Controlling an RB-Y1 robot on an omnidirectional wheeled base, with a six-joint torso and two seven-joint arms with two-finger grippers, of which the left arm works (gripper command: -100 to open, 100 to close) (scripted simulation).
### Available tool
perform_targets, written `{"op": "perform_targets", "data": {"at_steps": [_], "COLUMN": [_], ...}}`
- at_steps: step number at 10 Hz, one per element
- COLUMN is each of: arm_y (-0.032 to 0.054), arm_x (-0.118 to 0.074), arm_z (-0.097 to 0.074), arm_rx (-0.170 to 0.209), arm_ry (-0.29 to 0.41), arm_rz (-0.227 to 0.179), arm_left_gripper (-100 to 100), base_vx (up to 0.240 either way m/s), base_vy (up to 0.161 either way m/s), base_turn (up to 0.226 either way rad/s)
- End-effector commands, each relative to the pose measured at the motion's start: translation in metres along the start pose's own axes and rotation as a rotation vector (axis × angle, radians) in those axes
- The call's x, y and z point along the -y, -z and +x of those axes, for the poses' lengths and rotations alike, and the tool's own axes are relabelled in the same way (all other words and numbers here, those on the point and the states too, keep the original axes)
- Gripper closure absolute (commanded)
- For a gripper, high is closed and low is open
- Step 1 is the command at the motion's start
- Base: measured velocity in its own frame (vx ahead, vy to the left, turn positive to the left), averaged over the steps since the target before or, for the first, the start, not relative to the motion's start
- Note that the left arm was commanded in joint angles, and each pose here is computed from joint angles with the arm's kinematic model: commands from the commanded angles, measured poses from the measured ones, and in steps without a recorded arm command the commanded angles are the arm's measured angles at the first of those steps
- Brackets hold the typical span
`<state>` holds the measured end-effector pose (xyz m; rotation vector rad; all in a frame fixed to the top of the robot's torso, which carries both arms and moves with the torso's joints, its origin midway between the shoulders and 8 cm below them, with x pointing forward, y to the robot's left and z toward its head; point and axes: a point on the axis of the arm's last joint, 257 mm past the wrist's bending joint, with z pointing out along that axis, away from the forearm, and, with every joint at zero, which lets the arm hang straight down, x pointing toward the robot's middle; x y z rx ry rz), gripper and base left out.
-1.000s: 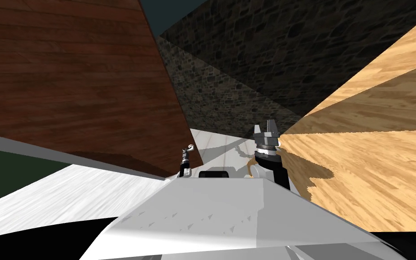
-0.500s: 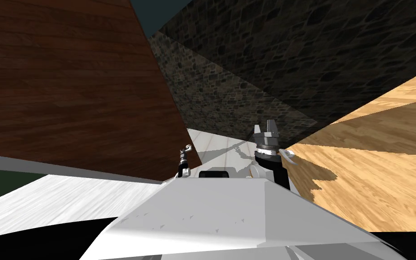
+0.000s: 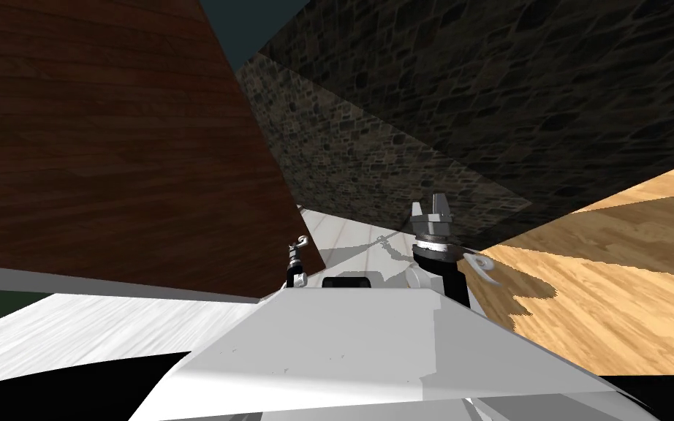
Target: Push the door open
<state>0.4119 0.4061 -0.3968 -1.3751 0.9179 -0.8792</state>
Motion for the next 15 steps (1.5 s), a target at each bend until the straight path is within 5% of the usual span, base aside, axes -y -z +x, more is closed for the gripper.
{"op": "perform_targets", "data": {"at_steps": [1,15], "arm_y": [-0.0036,0.0037], "arm_x": [0.007,0.007], "arm_z": [-0.007,-0.088], "arm_rx": [0.014,0.205], "arm_ry": [-0.001,0.001], "arm_rz": [0.015,0.015], "arm_left_gripper": [100,100], "base_vx": [0.190,0.180], "base_vy": [0.013,-0.008], "base_turn": [0.027,0.044]}}
